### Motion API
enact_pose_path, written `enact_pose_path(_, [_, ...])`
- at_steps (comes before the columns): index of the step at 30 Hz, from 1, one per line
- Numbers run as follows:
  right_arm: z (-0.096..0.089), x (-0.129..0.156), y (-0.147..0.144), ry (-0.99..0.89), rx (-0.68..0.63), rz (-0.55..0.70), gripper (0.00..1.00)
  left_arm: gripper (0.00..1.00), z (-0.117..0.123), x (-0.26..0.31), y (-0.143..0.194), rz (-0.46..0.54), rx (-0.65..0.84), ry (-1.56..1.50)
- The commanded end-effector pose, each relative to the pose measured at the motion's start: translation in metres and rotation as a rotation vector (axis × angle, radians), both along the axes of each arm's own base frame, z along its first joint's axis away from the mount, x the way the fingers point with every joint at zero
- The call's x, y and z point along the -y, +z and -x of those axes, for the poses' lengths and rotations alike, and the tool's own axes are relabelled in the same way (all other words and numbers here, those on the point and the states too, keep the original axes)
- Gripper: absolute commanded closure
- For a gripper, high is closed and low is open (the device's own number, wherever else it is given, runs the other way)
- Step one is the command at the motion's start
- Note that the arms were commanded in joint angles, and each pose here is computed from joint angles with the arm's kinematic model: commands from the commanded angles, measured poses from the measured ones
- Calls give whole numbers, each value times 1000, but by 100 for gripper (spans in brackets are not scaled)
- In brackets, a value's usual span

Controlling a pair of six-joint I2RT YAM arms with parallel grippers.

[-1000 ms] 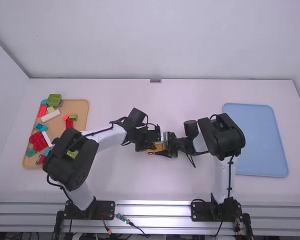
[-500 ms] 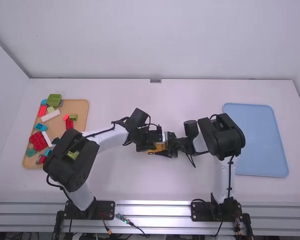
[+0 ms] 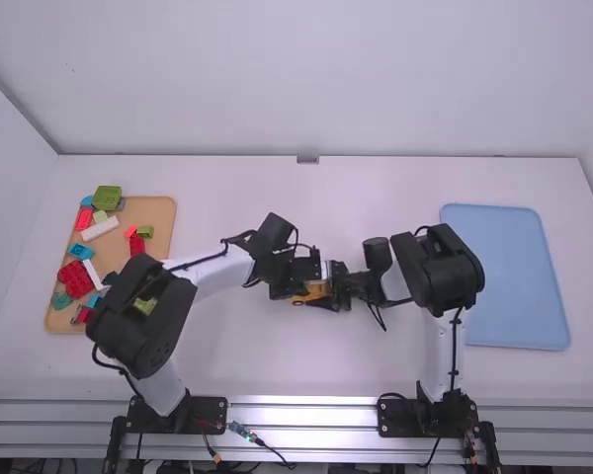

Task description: Assemble lego blocks to make yellow taxi

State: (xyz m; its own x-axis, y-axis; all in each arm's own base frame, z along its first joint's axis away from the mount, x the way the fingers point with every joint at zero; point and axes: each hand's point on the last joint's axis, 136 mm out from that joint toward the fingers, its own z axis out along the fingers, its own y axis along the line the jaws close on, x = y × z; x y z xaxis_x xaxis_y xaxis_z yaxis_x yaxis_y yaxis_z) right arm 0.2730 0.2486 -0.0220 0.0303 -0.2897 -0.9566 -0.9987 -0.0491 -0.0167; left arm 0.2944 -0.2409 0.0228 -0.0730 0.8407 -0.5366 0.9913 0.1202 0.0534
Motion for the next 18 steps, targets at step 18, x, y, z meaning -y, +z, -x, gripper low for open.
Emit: enact_pose_path(18, [-5, 5, -22, -62, 10, 105, 68, 98, 13, 4, -24, -20, -86, 19])
